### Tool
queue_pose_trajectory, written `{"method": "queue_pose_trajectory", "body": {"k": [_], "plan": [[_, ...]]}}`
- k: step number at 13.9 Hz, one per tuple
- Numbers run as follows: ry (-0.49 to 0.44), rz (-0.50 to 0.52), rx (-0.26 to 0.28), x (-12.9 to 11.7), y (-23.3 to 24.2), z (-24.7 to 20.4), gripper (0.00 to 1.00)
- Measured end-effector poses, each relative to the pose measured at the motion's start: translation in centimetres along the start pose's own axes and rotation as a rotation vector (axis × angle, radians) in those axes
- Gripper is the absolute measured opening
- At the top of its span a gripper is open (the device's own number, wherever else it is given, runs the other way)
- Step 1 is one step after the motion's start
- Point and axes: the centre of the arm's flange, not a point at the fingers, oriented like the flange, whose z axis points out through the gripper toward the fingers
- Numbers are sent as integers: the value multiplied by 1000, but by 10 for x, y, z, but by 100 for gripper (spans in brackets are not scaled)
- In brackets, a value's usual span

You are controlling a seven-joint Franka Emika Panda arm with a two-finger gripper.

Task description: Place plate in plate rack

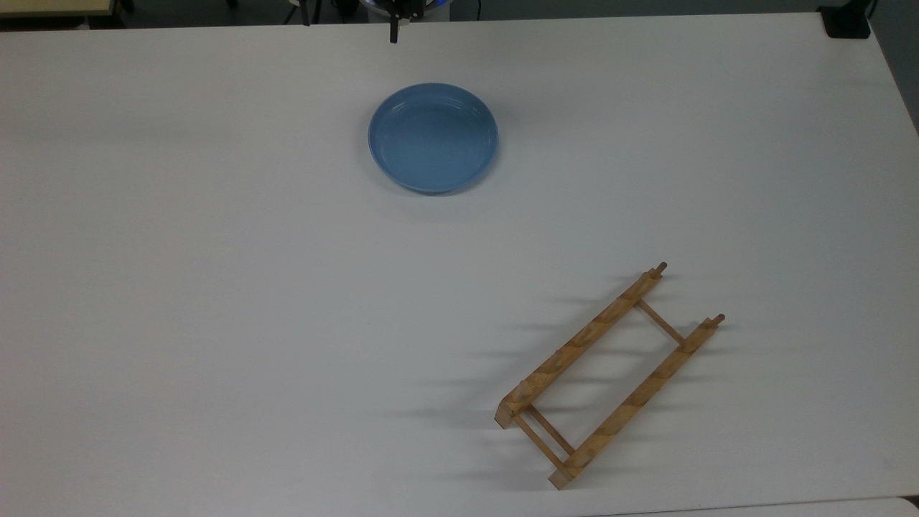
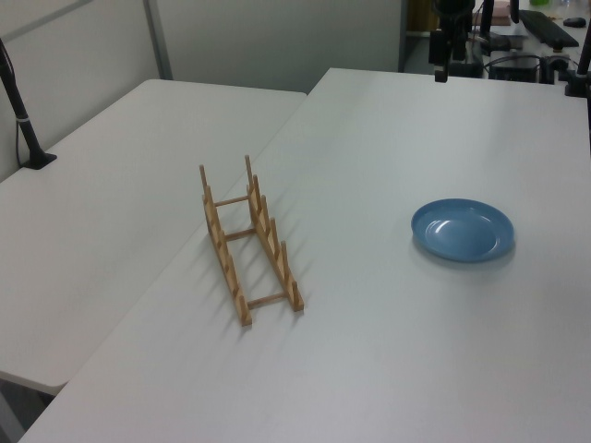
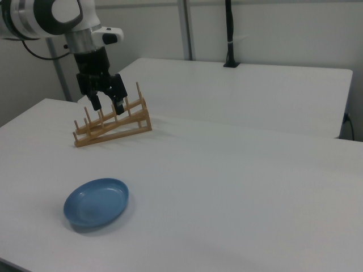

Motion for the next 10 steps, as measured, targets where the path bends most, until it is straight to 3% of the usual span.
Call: {"method": "queue_pose_trajectory", "body": {"k": [10], "plan": [[-1, -51, 0, 0, 1, 1, 100]]}}
